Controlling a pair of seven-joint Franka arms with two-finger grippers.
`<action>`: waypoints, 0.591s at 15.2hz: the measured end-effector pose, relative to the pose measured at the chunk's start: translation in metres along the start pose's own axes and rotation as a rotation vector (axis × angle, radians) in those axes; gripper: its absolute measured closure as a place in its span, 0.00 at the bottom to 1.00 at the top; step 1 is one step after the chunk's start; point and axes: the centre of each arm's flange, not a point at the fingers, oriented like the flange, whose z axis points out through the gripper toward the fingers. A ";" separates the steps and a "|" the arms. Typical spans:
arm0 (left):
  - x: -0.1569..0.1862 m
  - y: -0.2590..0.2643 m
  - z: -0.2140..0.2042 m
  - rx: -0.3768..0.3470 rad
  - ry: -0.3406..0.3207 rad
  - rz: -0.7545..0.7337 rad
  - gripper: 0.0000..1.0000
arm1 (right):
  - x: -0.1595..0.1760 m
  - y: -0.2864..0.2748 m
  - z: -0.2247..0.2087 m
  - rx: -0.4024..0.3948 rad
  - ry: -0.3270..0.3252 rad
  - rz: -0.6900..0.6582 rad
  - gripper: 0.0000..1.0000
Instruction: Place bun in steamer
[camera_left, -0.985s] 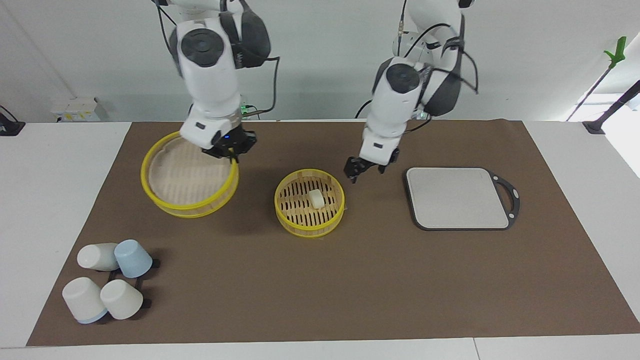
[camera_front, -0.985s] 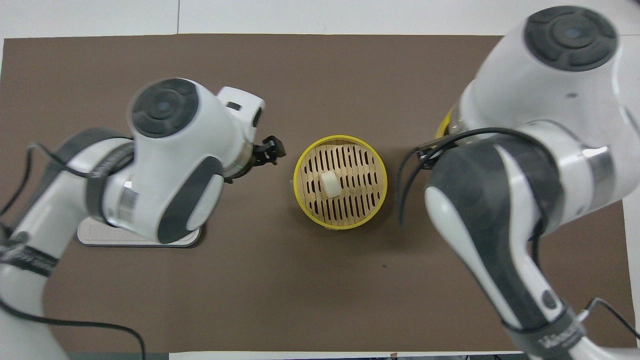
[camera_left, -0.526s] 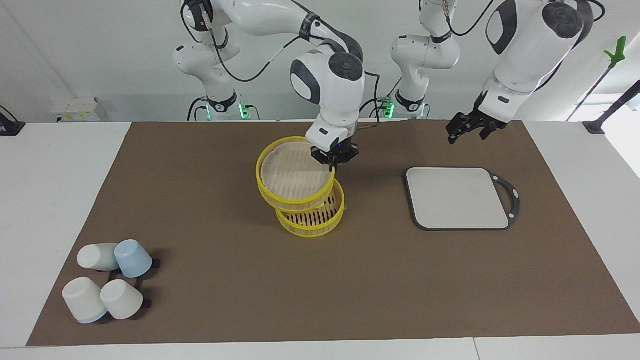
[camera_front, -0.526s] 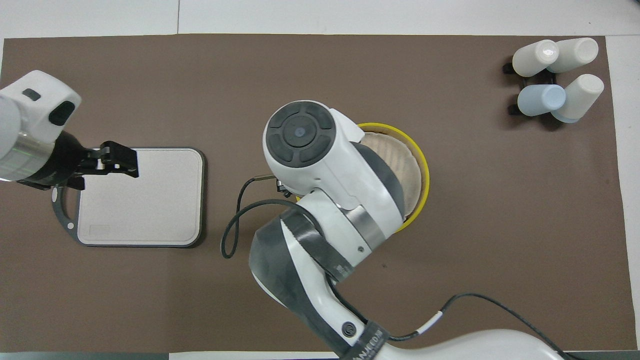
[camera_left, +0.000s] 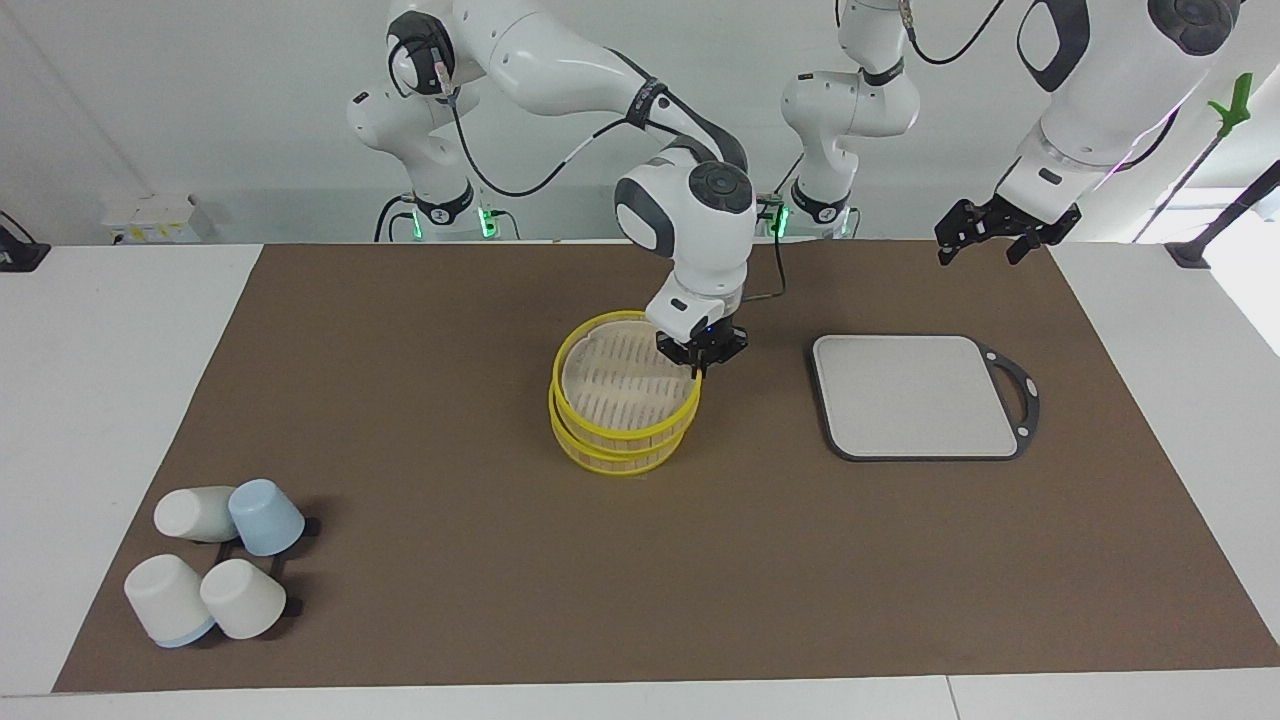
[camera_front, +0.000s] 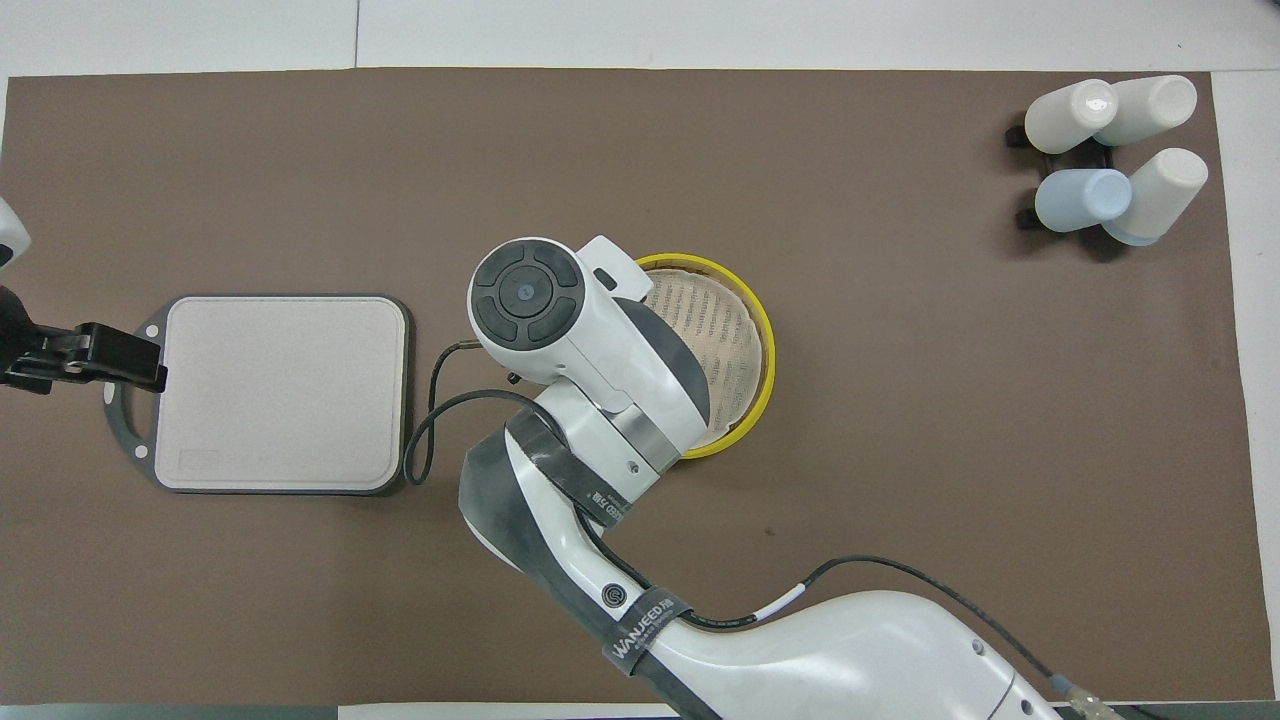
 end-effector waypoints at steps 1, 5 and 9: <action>-0.002 -0.002 -0.002 -0.001 0.001 -0.003 0.00 | 0.001 0.002 0.003 -0.006 -0.003 0.003 0.92; -0.007 -0.011 -0.010 -0.005 0.014 -0.015 0.00 | 0.004 0.009 0.009 -0.014 -0.008 0.014 0.92; -0.004 -0.012 -0.020 -0.002 0.031 -0.018 0.00 | 0.003 0.010 0.010 -0.009 -0.003 0.013 0.92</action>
